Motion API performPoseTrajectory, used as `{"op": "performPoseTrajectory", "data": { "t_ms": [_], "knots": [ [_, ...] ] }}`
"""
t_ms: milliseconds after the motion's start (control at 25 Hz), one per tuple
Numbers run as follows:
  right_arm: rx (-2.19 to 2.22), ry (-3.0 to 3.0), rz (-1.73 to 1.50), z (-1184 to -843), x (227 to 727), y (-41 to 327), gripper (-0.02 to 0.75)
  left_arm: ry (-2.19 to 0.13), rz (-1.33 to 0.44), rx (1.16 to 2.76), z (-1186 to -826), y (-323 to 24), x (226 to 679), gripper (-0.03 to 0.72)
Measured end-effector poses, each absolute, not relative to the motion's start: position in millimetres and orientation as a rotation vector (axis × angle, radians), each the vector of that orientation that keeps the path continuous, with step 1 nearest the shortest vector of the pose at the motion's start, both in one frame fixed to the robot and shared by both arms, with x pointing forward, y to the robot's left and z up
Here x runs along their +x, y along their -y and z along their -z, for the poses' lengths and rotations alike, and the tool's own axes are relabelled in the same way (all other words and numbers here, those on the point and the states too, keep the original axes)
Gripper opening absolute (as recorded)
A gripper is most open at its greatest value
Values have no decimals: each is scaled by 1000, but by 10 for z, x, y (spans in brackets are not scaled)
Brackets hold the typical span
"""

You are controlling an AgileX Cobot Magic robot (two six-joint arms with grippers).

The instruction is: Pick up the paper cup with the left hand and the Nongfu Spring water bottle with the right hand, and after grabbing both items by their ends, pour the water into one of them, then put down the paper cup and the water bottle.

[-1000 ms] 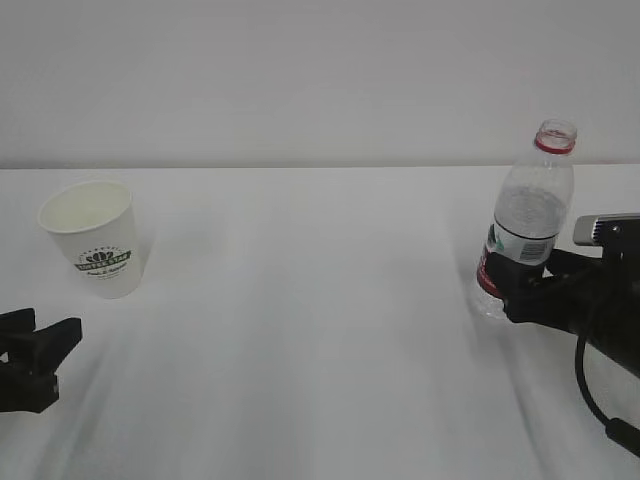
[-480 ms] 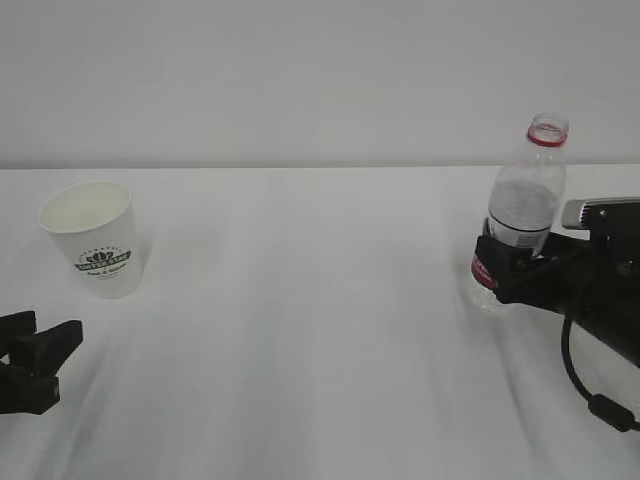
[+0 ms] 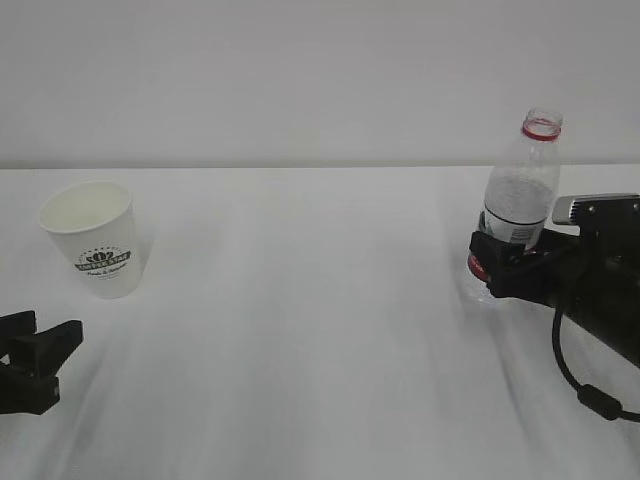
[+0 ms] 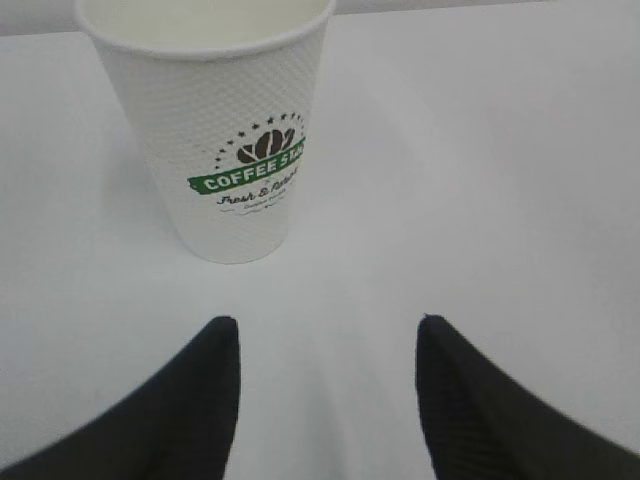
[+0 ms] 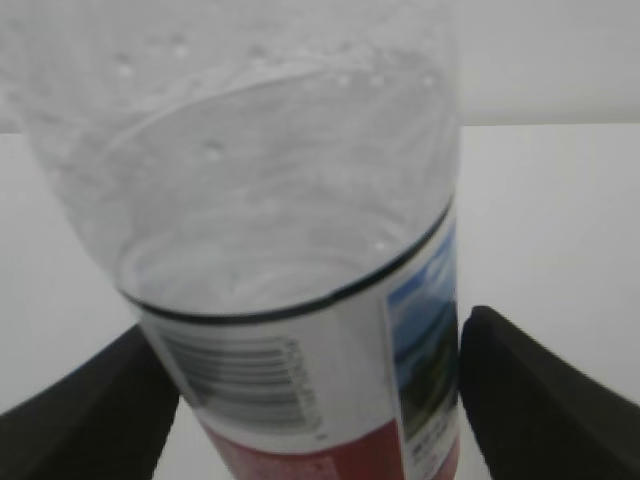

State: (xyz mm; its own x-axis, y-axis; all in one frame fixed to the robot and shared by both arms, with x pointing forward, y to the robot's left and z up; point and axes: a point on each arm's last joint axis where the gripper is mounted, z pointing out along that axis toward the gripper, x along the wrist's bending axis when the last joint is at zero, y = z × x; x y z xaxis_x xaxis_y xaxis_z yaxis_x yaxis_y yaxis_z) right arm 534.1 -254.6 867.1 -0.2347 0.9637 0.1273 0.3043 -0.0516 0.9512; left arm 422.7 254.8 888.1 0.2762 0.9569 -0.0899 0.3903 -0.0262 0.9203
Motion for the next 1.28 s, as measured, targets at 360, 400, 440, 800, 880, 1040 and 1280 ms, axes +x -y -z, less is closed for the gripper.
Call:
{"op": "performPoseTrajectory", "data": {
  "t_ms": [360, 400, 440, 800, 880, 1040, 1280],
  "knots": [
    [1396, -1605, -1294, -8560, 5345, 2545, 666, -1275, -746, 1592, -8881, -2548, 4227, 420],
    [1393, -1605, -1297, -8561, 5356, 2542, 666, -1275, -746, 1592, -8881, -2548, 4227, 420],
    [1391, -1603, -1298, -8564, 5362, 2542, 666, -1275, -746, 1592, -8881, -2548, 4227, 420],
    [1364, -1589, -1317, -8594, 5450, 2529, 667, -1275, -746, 1592, -8881, -2548, 4227, 420],
    [1360, -1585, -1321, -8591, 5480, 2526, 668, -1275, -746, 1592, -8881, -2548, 4227, 420],
    [1358, -1593, -1324, -8560, 5508, 2517, 667, -1275, -746, 1592, -8881, -2548, 4227, 420],
    [1352, -1591, -1330, -8568, 5526, 2512, 664, -1275, -746, 1592, -8881, -2548, 4227, 415]
  ]
}}
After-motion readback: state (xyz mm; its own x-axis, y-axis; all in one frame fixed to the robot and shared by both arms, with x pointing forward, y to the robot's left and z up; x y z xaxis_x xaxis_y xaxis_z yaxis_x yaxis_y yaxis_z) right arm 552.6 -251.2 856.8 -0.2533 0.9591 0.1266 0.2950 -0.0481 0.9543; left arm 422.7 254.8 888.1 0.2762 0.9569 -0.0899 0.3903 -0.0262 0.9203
